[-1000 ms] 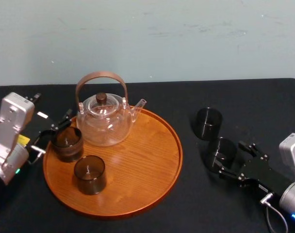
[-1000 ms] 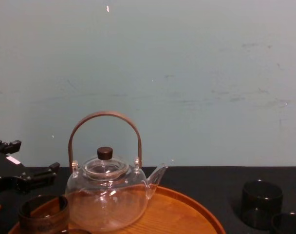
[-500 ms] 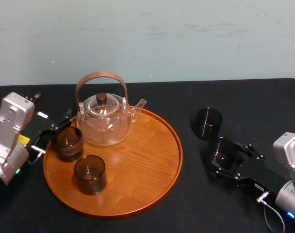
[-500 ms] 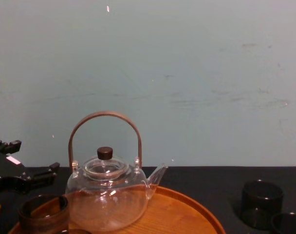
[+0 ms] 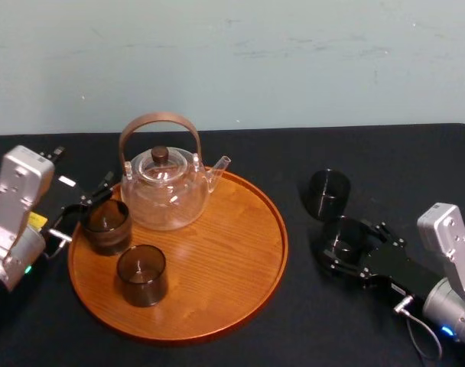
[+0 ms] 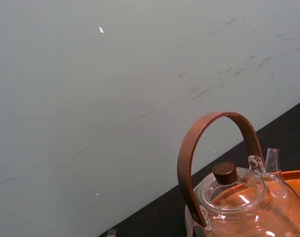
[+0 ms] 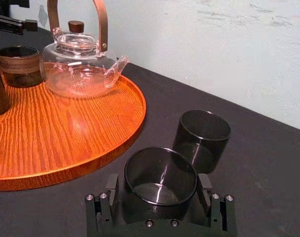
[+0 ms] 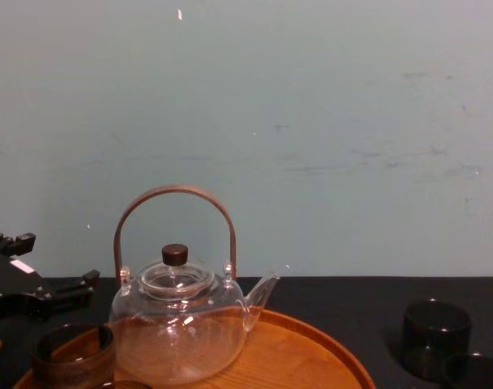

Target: Pick up the glass from the table and place it on the tray.

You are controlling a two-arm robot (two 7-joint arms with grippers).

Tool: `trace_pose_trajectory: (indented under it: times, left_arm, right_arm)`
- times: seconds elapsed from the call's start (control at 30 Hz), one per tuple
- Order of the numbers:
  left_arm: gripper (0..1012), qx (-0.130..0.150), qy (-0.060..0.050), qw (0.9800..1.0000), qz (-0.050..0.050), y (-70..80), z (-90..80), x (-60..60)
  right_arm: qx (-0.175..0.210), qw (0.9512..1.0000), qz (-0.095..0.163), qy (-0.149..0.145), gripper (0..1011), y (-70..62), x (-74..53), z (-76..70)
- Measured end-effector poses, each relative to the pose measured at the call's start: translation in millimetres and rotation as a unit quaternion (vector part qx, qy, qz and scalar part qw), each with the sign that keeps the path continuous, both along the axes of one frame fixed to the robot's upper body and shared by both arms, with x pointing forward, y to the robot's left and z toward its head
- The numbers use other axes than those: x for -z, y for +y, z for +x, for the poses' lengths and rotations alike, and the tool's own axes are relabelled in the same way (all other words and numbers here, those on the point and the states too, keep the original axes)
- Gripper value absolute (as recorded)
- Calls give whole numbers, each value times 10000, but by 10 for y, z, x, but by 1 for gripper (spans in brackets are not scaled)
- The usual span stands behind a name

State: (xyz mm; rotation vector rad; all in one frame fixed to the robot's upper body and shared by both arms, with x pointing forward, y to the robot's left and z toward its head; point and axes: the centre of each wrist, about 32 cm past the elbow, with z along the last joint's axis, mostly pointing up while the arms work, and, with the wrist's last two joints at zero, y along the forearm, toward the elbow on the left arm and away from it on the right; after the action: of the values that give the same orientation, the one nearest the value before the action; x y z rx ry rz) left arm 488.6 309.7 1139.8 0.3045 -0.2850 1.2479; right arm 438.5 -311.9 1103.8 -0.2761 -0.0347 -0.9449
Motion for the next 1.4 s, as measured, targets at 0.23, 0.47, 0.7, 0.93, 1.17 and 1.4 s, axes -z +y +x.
trace_pose_trajectory:
  times: [0.23,0.47,0.7,0.93,1.17,1.4]
  left_arm:
    - [1001,0,0,10000,0,0,0,0]
    - [1001,0,0,10000,0,0,0,0]
    - [1001,0,0,10000,0,0,0,0]
    - [1001,0,0,10000,0,0,0,0]
    - [1001,0,0,10000,0,0,0,0]
    - [1001,0,0,10000,0,0,0,0]
  right_arm:
    - [-31,10000,-6,-10,1002,14,6,17]
    - [-28,10000,-6,-14,1002,12,4,11]
    - [-23,10000,-2,-17,1003,11,2,8]
    - [-17,10000,2,-16,978,9,2,6]
    - [-16,10000,5,-17,894,9,1,5]
    - [-13,10000,5,-17,892,8,1,4]
